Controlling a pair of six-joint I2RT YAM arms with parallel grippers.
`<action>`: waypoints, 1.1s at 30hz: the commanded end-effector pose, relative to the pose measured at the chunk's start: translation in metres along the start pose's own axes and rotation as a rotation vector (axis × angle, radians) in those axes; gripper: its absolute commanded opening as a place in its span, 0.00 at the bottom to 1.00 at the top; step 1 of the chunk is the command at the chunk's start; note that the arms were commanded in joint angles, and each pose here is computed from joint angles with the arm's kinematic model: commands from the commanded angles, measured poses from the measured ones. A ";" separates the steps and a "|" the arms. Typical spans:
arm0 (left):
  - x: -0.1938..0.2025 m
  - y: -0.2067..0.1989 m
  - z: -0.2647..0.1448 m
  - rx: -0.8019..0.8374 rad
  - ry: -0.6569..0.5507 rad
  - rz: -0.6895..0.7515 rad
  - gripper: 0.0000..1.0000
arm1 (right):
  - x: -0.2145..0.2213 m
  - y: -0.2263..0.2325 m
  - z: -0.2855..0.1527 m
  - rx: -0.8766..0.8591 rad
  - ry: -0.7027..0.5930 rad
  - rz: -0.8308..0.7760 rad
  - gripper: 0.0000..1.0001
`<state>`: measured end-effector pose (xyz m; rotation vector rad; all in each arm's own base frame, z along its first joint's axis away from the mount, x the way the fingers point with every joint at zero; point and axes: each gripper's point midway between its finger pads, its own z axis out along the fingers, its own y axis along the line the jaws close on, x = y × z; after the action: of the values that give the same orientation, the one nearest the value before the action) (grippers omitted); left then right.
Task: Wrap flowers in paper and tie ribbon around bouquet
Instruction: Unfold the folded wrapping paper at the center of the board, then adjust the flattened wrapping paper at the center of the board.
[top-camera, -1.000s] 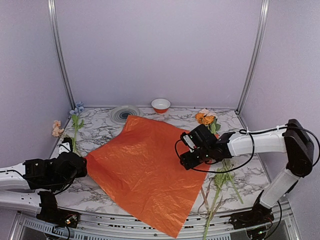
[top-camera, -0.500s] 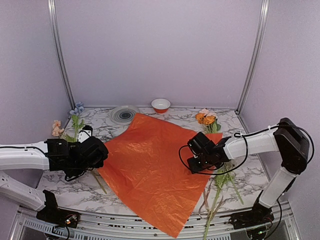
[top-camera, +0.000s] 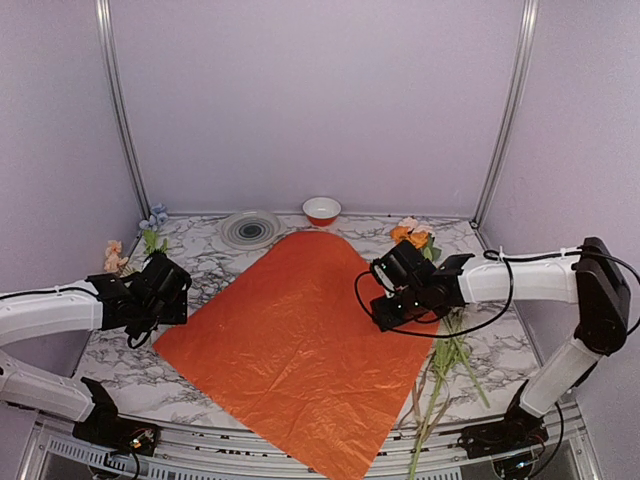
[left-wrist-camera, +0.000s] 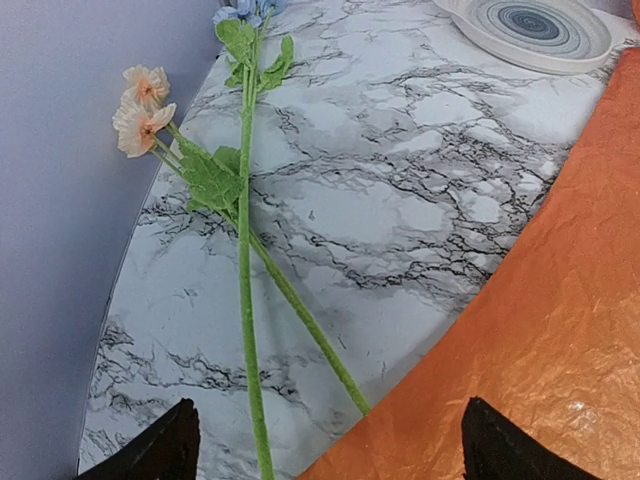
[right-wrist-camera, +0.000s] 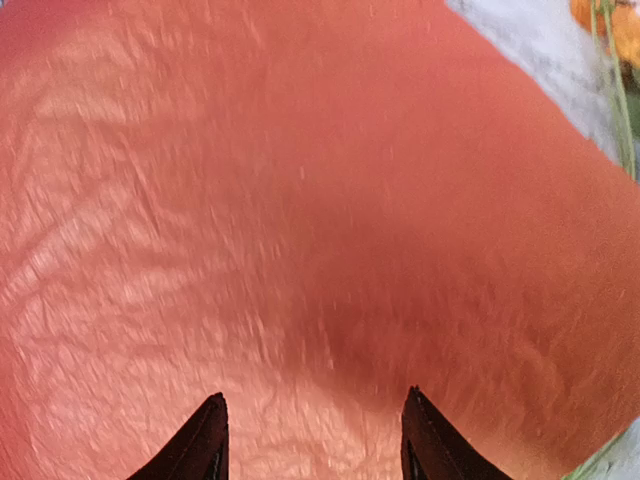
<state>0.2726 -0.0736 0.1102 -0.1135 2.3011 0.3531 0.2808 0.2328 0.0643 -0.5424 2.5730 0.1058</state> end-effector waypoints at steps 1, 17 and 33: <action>-0.033 -0.012 -0.014 0.104 -0.052 -0.007 0.76 | -0.063 0.017 0.007 -0.066 -0.124 -0.012 0.55; 0.074 -0.117 0.013 0.295 0.161 0.229 0.54 | -0.046 -0.021 0.090 0.032 0.008 0.045 0.47; 0.073 -0.090 0.060 0.118 0.209 0.285 0.53 | -0.095 -0.046 -0.002 -0.003 -0.160 0.111 0.42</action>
<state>0.2977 -0.1598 0.0197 0.1647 2.4581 0.2573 0.3530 0.2515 0.0484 -0.4722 2.5512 0.2273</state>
